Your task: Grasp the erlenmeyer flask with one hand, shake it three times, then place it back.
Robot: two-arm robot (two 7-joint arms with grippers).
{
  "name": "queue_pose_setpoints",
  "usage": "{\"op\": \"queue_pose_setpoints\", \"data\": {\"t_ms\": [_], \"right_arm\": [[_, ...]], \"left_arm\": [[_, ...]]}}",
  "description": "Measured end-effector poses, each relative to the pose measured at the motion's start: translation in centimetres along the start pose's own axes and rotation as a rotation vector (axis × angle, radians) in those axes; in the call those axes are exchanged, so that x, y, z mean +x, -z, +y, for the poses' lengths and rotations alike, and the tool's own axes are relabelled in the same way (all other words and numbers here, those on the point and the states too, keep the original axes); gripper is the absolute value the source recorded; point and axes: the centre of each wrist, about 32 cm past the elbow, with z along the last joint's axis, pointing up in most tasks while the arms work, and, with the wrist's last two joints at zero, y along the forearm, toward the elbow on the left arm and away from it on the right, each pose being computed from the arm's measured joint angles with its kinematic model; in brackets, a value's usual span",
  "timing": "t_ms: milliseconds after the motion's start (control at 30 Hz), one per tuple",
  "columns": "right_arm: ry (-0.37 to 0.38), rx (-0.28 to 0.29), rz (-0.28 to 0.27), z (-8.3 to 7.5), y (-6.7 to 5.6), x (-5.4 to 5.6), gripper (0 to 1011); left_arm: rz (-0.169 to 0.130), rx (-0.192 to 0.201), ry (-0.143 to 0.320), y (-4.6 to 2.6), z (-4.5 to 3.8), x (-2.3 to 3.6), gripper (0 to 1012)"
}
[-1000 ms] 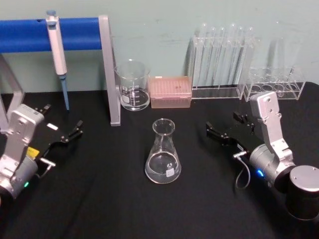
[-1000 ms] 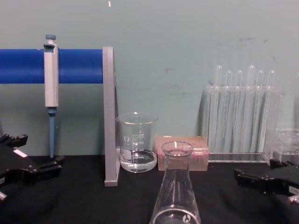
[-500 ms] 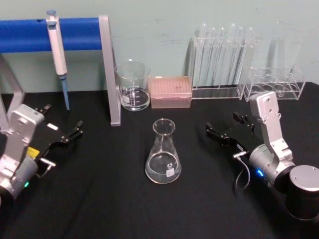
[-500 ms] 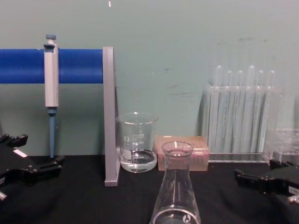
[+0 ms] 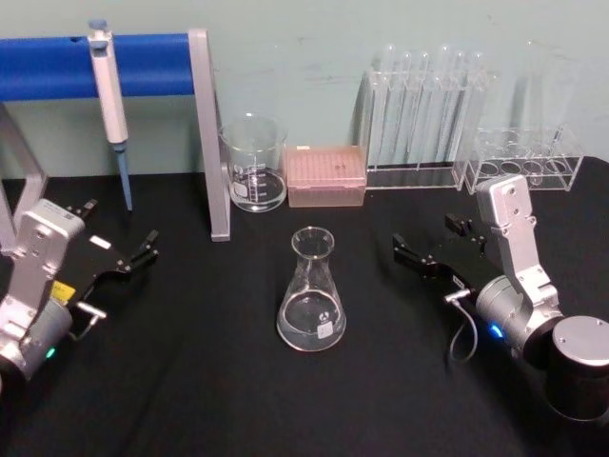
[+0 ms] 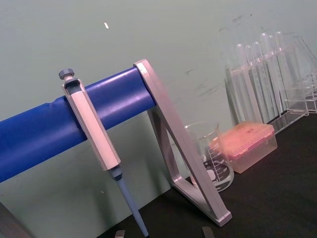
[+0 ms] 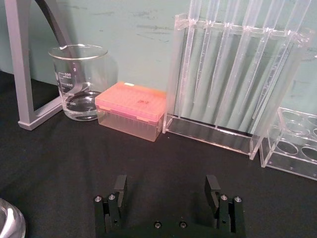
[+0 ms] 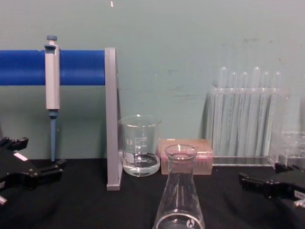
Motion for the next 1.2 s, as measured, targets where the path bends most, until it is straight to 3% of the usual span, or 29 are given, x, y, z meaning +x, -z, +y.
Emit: {"op": "queue_pose_setpoints", "data": {"t_ms": [1200], "right_arm": [[0.0, 0.001, 0.001, 0.0, 0.01, -0.01, 1000]], "left_arm": [[0.0, 0.0, 0.0, 0.0, 0.0, 0.0, 1001]]}}
